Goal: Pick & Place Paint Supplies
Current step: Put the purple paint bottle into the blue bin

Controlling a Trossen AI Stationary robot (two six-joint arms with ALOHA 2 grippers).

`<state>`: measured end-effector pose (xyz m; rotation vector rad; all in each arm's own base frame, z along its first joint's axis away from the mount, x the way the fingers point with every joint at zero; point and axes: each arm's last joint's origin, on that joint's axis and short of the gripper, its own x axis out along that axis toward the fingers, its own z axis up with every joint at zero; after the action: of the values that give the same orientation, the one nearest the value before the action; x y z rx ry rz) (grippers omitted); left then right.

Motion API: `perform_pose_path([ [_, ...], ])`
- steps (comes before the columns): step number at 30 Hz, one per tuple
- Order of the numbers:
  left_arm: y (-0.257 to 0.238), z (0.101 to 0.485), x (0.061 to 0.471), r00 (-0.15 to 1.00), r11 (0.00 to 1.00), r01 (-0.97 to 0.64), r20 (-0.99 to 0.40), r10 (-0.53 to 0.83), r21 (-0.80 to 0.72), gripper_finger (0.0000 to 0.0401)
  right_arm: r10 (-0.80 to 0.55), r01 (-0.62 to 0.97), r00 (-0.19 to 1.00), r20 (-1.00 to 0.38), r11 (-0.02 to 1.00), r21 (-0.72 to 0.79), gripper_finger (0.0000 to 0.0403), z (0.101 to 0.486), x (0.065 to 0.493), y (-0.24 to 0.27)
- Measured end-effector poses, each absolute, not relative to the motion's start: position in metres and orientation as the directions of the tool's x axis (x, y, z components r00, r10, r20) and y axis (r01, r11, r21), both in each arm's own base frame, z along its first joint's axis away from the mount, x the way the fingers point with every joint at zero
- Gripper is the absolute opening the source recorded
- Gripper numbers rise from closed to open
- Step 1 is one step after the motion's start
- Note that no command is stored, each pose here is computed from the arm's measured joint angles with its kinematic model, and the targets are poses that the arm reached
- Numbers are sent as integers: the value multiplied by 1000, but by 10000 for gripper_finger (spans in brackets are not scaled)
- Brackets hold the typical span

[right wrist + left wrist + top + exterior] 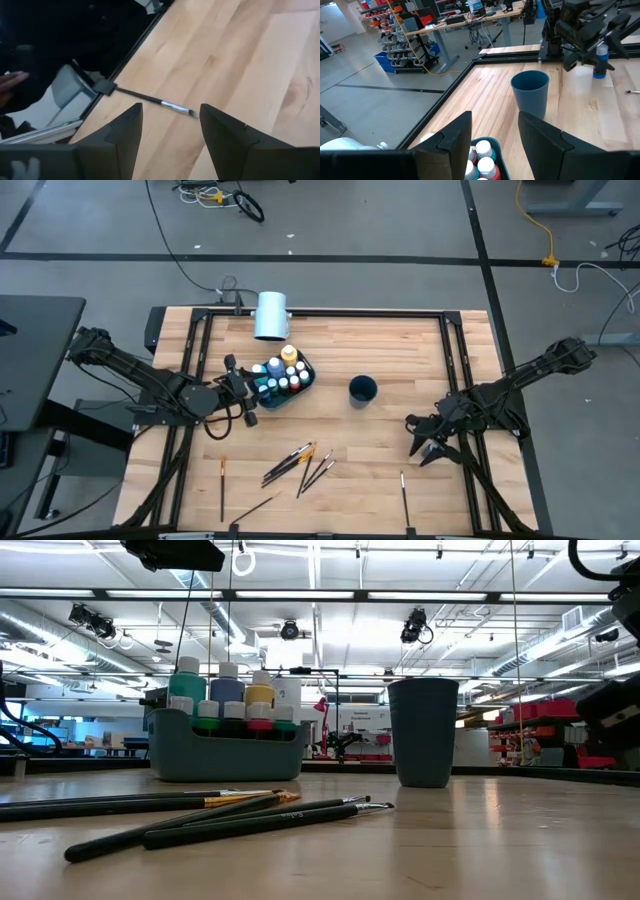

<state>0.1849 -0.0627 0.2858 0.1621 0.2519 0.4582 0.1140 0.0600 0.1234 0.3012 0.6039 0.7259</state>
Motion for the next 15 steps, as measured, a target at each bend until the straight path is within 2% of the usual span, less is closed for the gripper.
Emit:
perform_pose_path([
  [11,-63,287,185,870,886,-419,-193,454,197,171,726,-528,538,-429,687,500,200,121,111,60],
  [15,-63,290,186,876,888,-422,-172,452,185,171,717,-556,547,-433,697,453,200,120,112,60],
])
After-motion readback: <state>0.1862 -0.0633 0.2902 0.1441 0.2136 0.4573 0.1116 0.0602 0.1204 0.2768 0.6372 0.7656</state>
